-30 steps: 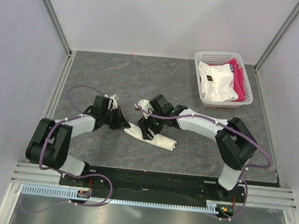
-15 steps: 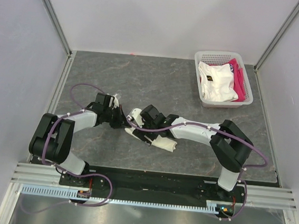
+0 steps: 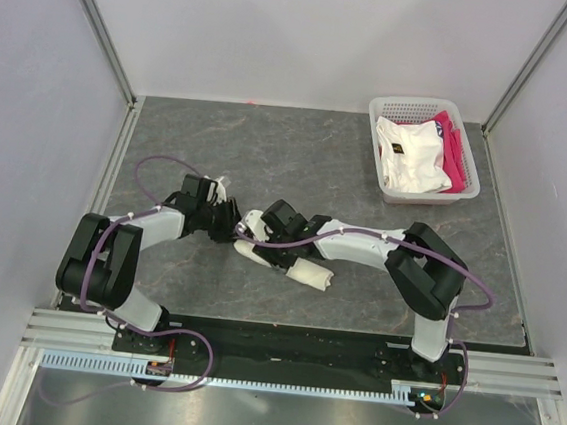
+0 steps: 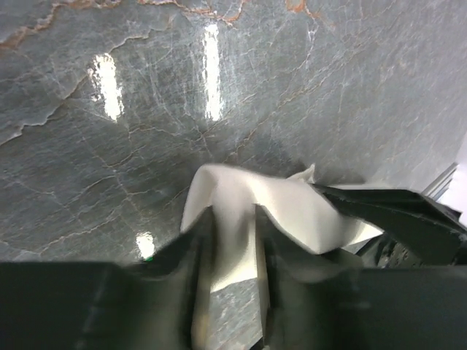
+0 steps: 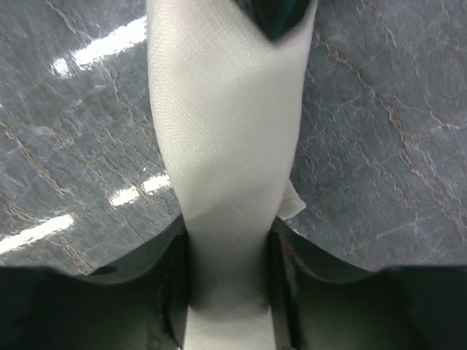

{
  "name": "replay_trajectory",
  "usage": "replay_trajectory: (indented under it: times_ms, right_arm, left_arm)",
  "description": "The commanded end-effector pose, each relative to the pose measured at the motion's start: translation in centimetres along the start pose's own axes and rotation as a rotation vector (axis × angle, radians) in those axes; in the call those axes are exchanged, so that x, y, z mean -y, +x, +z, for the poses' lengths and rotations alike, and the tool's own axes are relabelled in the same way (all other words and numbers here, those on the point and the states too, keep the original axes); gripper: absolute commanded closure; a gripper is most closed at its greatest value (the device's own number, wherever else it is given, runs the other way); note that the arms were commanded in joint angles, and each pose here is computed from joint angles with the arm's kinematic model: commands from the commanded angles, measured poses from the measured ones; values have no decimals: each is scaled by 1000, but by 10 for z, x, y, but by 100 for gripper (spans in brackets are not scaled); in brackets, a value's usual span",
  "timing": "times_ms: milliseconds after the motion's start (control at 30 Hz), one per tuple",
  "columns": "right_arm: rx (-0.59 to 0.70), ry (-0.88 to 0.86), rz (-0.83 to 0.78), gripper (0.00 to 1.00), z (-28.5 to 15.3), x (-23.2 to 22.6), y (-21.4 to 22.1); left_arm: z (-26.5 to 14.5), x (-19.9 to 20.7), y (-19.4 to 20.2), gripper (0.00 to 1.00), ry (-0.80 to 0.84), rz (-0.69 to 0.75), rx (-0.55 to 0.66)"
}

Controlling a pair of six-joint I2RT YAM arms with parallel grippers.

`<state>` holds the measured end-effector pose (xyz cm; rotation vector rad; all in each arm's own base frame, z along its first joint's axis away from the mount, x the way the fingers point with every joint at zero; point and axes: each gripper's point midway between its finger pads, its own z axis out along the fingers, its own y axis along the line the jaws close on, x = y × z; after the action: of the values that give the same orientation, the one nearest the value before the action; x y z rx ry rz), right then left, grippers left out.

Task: Fold the napkin, place the utensils inside, and roll it up
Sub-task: Roll the napkin with the utensil

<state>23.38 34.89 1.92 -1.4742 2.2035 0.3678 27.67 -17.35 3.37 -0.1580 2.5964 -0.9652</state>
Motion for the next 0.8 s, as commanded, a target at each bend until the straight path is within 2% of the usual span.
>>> replay_trajectory:
  times_ms: [0, 100, 333, 567, 767]
  right_arm:
    - [-79, -133, 69, 56, 10, -12, 20]
    - [-85, -260, 148, 59, 7, -19, 21]
    - [-81, -498, 299, 62, 0, -28, 16]
    - [-57, -626, 408, 63, -1, -22, 17]
    - [-69, -650, 483, 64, 4, -16, 20]
  left_arm:
    - [-11, 11, -19, 46, 10, 69, 75]
    - [-20, 11, -23, 38, -13, 87, 125]
    - [-37, 8, -31, 35, -52, 109, 244]
    - [-35, 12, -14, 36, 14, 104, 215]
    - [-31, 19, -7, 40, 82, 103, 208]
